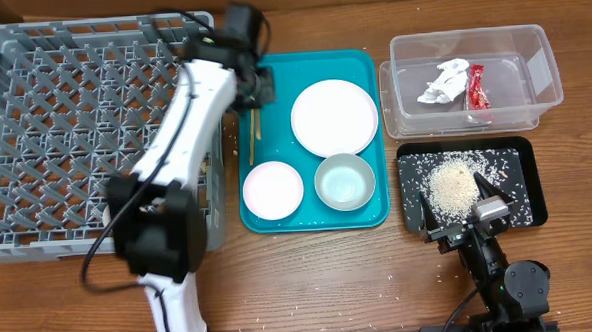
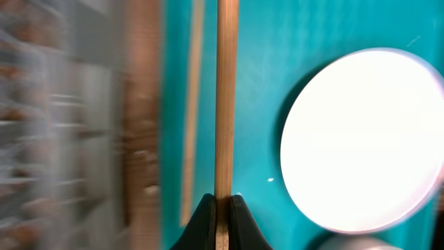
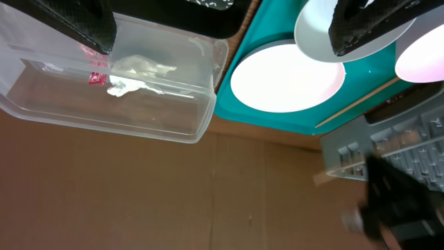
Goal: Sort waste into correct bins and load items into the dishwasher
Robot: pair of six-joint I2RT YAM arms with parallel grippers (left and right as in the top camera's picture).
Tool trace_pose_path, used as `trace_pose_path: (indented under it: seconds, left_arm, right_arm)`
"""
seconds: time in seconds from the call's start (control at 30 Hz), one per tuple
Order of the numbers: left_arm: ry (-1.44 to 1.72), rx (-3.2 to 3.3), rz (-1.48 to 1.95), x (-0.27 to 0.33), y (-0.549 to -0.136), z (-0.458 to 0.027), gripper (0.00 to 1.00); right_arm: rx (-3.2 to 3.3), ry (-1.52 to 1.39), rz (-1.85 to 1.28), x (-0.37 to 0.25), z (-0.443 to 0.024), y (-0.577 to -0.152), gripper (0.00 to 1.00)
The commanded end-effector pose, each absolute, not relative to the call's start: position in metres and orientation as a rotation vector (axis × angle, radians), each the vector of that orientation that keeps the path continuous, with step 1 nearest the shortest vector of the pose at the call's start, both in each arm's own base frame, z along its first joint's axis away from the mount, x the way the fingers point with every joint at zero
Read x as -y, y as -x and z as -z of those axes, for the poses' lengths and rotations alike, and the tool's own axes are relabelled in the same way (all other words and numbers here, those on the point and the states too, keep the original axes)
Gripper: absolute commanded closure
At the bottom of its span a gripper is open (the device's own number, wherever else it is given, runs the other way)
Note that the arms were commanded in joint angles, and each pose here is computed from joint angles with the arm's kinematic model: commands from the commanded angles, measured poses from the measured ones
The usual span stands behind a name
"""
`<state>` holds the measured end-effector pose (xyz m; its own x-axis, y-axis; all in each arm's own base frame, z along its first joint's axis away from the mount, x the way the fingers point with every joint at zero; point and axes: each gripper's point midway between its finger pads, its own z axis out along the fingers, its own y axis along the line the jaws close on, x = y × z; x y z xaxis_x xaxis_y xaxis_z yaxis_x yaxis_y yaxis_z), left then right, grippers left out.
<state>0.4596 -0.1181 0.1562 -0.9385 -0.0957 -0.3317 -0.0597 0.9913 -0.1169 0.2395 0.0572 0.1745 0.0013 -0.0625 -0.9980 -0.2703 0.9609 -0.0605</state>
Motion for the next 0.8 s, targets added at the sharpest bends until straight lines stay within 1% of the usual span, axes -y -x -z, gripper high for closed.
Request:
trace_pose_path:
  seconds: [0.0,0.13,0.3,0.5,0.67,0.73,0.77]
  left_arm:
    - [0.080,-2.711,0.009,0.084,-0.453,-0.201,0.96]
    - [0.018,-2.815,-0.124,0.052,-0.437,-0.185,0.96]
    - [0.081,-2.904,-0.156,0.025,-0.435,-0.155,0.96]
    - [0.103,-2.998,-0.183,0.022,-0.436,-0.118,0.96]
    - [0.081,-3.041,-0.195,0.022,-0.436,-0.100,0.96]
    - [0.082,-3.048,-0.199,0.021,-0.435,-0.098,0.88]
    - [0.082,-3.048,-0.203,0.021,-0.435,-0.098,0.88]
  right_arm:
    - [-1.558,0.272,-0.165,-0.058,-0.173,-0.239,0.00]
    - [-1.558,0.272,-0.165,-0.058,-0.173,-0.239,0.00]
    - [-1.558,0.272,-0.164,-0.058,-0.173,-0.239,0.00]
    - [-1.558,0.272,-0.164,-0.058,-0.173,-0.239,0.00]
    - [-1.558,0.272,-0.164,-0.058,-0.173,-0.239,0.00]
    - [-1.558,0.272,-0.164,-0.058,-0.173,-0.239,0.00]
    - [-1.558,0.272,-0.165,-0.058,-0.173,-0.239,0.00]
